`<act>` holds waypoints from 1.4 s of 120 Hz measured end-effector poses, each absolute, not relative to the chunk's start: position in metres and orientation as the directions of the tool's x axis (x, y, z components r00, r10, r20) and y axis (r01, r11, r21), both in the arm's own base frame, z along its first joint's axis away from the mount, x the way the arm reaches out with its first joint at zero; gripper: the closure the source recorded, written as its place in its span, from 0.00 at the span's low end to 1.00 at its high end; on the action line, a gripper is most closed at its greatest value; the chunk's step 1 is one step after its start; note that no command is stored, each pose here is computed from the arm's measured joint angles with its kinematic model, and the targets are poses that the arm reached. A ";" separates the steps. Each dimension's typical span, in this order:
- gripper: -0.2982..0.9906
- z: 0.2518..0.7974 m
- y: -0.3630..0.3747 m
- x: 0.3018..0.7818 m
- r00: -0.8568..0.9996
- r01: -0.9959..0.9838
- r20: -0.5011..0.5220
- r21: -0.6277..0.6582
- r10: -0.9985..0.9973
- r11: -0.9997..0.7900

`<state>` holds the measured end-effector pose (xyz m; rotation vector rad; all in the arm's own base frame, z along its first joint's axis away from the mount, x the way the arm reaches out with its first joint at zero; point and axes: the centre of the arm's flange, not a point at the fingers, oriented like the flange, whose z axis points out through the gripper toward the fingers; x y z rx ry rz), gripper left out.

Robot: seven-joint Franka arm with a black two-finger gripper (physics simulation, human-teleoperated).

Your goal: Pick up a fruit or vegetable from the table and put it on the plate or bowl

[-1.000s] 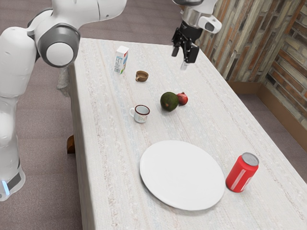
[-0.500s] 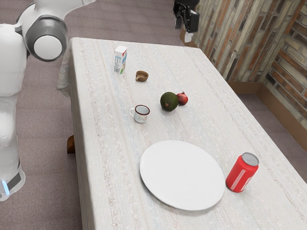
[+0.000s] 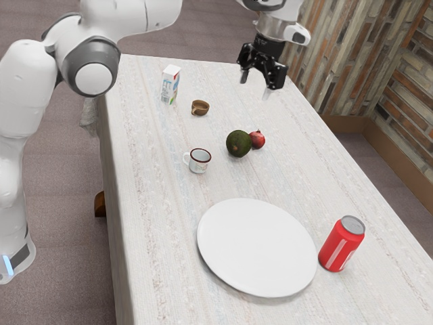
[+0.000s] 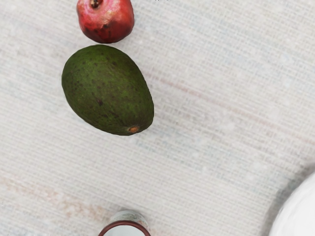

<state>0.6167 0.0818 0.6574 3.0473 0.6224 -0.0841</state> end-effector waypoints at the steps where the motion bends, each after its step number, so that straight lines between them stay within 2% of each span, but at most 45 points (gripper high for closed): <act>1: 0.23 0.656 0.084 0.617 0.914 0.403 -0.058 0.011 0.402 -0.915; 18: 0.23 0.648 0.097 0.621 0.839 0.542 -0.020 -0.073 0.544 -0.837; 58: 0.23 0.616 0.106 0.645 0.690 0.723 0.000 -0.068 0.724 -0.688; 100: 0.23 0.554 0.107 0.669 0.596 0.794 -0.059 -0.103 0.801 -0.598; 168: 0.23 0.510 0.129 0.651 0.466 0.863 -0.109 -0.166 0.878 -0.478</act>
